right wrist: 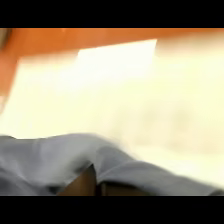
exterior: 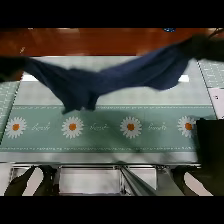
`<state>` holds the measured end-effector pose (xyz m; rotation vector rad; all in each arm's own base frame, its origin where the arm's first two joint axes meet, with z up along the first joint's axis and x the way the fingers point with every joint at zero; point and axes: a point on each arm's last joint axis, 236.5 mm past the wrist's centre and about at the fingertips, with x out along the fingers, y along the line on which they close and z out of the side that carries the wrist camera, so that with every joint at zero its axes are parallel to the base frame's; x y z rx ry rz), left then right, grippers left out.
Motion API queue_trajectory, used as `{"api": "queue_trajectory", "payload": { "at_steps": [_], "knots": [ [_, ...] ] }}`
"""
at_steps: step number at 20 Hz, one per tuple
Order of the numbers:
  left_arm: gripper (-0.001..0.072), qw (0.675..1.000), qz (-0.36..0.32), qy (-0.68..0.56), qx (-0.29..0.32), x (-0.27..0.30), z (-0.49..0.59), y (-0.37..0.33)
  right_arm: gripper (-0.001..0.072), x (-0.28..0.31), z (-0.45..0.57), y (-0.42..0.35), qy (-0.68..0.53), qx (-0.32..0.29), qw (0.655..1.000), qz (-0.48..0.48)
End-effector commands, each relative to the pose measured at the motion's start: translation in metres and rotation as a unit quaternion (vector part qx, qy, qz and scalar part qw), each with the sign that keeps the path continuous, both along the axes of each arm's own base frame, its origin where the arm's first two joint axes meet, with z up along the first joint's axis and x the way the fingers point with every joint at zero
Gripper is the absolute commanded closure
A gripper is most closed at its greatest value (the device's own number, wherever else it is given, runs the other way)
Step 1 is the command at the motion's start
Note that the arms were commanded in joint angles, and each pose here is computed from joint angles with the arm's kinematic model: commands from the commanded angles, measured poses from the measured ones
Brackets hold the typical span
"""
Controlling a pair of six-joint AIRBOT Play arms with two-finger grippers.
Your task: Fold the shirts.
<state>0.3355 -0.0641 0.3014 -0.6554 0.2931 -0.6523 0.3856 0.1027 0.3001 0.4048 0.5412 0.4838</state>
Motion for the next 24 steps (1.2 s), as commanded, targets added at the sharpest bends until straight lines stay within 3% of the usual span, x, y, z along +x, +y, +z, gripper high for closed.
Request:
{"api": "queue_trajectory", "payload": {
  "at_steps": [1, 6, 11, 13, 16, 20, 24],
  "knots": [
    [0.0690, 0.975, 0.099, -0.193, 0.050, -0.050, 0.156, 0.001, 0.0686, -0.069, 0.115, -0.025, -0.130, -0.056, 0.989, -0.039],
    [0.0690, 0.908, 0.238, -0.276, 0.204, -0.124, 0.216, 0.000, 0.0686, -0.156, 0.149, -0.043, -0.189, -0.137, 0.966, -0.111],
    [0.0690, 0.870, 0.324, -0.224, 0.298, -0.168, 0.188, 0.028, 0.0685, -0.220, 0.113, -0.075, -0.119, -0.206, 0.954, -0.183],
    [0.0690, 0.865, 0.343, -0.167, 0.326, -0.176, 0.161, 0.052, 0.0685, -0.231, 0.092, -0.079, -0.082, -0.201, 0.956, -0.194],
    [0.0690, 0.886, 0.301, -0.066, 0.346, -0.161, 0.097, 0.059, 0.0685, -0.227, 0.046, -0.068, -0.016, -0.179, 0.970, -0.164],
    [0.0690, 0.917, 0.169, 0.126, 0.338, -0.127, -0.043, 0.037, 0.0686, -0.207, -0.057, -0.034, 0.126, -0.119, 0.983, -0.065],
    [0.0690, 0.910, 0.100, 0.280, 0.289, -0.085, -0.176, 0.030, 0.0685, -0.157, -0.158, -0.048, 0.200, -0.093, 0.972, -0.076]
  ]
}}
